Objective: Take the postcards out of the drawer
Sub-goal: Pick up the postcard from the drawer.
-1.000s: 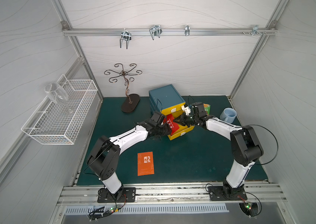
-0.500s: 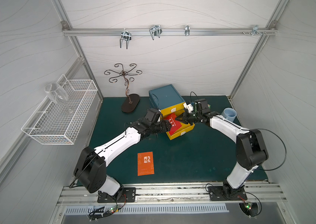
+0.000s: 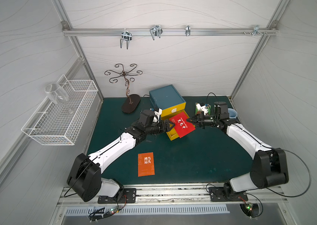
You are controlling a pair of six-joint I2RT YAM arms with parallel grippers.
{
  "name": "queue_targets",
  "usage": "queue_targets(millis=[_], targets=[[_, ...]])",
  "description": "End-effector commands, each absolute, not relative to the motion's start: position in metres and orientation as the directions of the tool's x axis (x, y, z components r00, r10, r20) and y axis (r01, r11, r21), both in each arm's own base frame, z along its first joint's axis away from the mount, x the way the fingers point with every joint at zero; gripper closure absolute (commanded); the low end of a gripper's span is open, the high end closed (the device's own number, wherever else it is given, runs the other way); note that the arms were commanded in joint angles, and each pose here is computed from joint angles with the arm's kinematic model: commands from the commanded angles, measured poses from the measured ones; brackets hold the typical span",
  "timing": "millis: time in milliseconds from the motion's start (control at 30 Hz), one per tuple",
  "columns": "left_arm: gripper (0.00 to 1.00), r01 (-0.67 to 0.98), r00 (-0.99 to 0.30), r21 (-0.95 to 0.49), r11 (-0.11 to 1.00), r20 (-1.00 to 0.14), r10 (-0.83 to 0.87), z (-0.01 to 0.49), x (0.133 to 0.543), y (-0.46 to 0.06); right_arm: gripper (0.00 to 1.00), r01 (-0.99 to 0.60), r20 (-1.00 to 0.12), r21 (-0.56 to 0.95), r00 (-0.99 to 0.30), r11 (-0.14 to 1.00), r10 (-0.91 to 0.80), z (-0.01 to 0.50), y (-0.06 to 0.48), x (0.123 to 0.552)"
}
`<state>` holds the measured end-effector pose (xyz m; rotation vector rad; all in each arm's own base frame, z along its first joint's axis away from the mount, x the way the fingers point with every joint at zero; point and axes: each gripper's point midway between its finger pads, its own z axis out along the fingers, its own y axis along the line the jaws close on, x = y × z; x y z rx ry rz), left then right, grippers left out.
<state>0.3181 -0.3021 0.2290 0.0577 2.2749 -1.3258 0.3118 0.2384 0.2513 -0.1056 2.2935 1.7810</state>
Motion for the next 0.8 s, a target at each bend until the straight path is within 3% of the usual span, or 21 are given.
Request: queue_targets(millis=[0, 200, 300, 367, 633, 700, 767], targets=[[0.25, 0.402, -0.852, -0.855, 0.328, -0.480, -0.207, 0.275, 0.320, -0.328, 1.00, -0.255, -0.273, 0.951, -0.958, 0.174, 0.088, 0.277, 0.240, 0.307], [0.39, 0.422, -0.860, -0.863, 0.276, -0.478, -0.181, 0.282, 0.320, -0.349, 1.00, -0.257, -0.276, 0.953, -0.955, 0.161, 0.105, 0.281, 0.239, 0.307], [0.62, 0.414, -0.859, -0.862, 0.293, -0.477, -0.189, 0.279, 0.323, -0.350, 1.00, -0.264, -0.285, 0.950, -0.950, 0.165, 0.123, 0.283, 0.238, 0.308], [0.72, 0.403, -0.853, -0.856, 0.325, -0.480, -0.205, 0.276, 0.325, -0.346, 1.00, -0.269, -0.295, 0.946, -0.946, 0.179, 0.135, 0.283, 0.237, 0.309], [0.85, 0.387, -0.821, -0.791, 0.473, -0.529, -0.213, 0.267, 0.330, -0.326, 1.00, -0.285, -0.321, 0.932, -0.937, 0.223, 0.141, 0.276, 0.235, 0.307], [0.86, 0.400, -0.817, -0.780, 0.480, -0.541, -0.199, 0.267, 0.328, -0.325, 0.78, -0.300, -0.334, 0.926, -0.934, 0.228, 0.125, 0.276, 0.235, 0.305], [0.87, 0.419, -0.812, -0.771, 0.480, -0.555, -0.182, 0.269, 0.326, -0.325, 0.38, -0.332, -0.363, 0.914, -0.926, 0.234, 0.102, 0.276, 0.235, 0.302]])
